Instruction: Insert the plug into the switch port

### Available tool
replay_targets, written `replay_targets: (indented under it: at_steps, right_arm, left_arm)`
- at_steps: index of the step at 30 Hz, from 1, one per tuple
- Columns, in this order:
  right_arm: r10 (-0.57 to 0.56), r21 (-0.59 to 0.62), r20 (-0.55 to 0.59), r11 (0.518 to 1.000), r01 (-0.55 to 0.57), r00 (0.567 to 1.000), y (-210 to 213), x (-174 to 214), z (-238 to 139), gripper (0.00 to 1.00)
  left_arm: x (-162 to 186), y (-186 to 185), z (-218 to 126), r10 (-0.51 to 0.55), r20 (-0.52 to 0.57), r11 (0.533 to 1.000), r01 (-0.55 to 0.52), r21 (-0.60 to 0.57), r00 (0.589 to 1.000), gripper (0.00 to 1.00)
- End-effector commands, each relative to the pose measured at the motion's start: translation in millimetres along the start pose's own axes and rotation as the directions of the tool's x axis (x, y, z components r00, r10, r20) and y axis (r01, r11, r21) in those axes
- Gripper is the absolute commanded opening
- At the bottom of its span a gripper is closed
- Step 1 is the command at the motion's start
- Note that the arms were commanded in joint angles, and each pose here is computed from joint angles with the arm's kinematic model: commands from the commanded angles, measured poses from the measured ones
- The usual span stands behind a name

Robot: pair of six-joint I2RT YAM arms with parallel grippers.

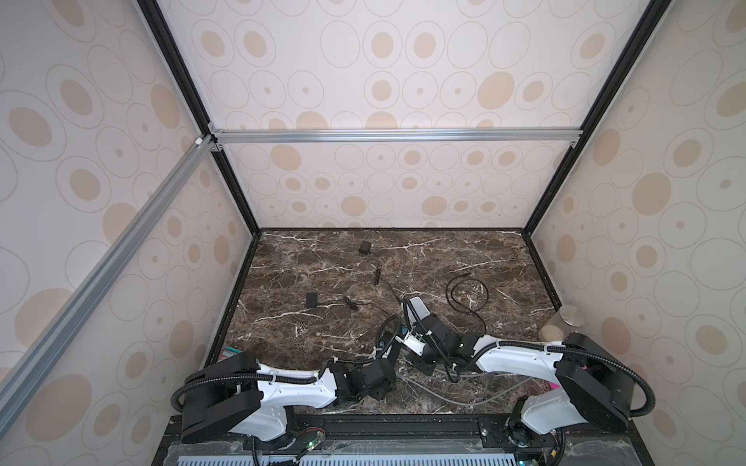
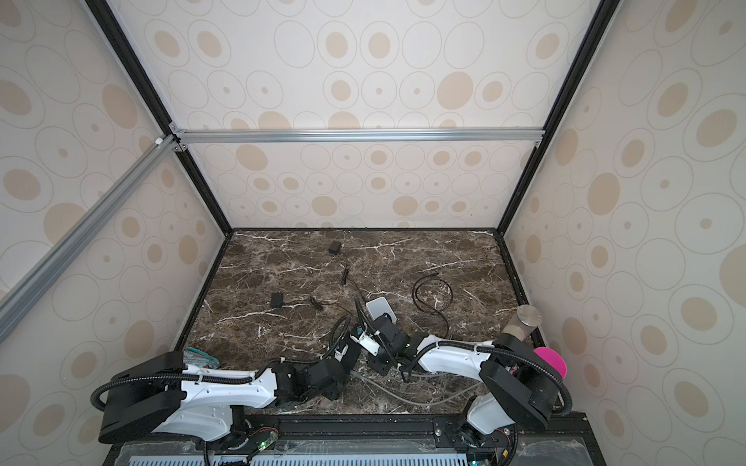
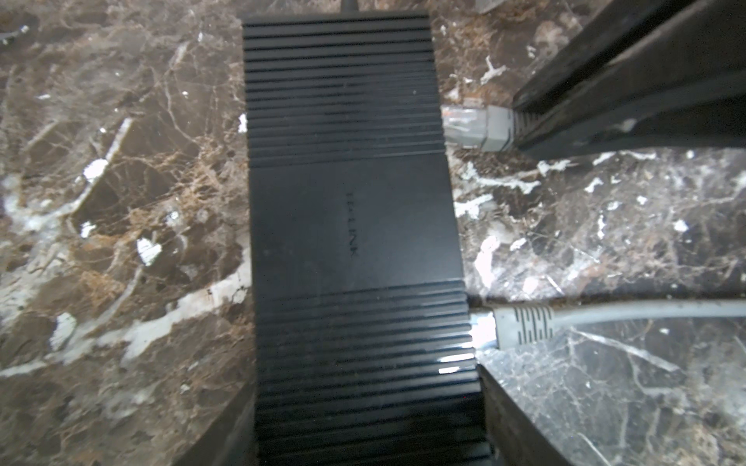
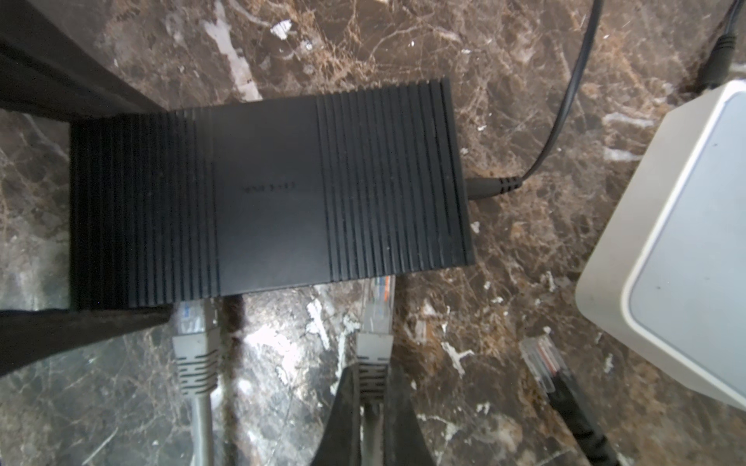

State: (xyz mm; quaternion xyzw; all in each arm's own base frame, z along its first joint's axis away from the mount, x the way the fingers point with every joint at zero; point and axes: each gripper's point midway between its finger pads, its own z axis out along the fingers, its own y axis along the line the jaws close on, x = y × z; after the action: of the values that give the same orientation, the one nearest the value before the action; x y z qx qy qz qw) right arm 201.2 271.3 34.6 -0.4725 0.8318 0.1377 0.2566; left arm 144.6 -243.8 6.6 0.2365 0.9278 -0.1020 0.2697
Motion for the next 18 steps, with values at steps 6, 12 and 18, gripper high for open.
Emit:
replay_targets:
  at_steps: [6,12,18]
  right_arm:
    - [-0.033,0.062,0.141,0.998,0.024,0.990,-14.8,-55.8,9.8,0.00]
    - [-0.087,0.028,0.196,0.996,0.083,0.977,-11.8,-78.8,4.0,0.00]
    - [-0.154,0.057,0.225,0.988,0.145,0.962,-18.5,-88.4,-0.1,0.00]
  left_arm:
    - [107.9,22.6,-2.3,0.081,-0.401,0.996,-0.085,0.007,0.913,0.40]
    - [107.9,21.3,-2.6,0.085,-0.399,0.996,-0.087,0.012,0.913,0.40]
    - [108.9,20.4,-3.1,0.091,-0.401,0.996,-0.090,0.021,0.912,0.37]
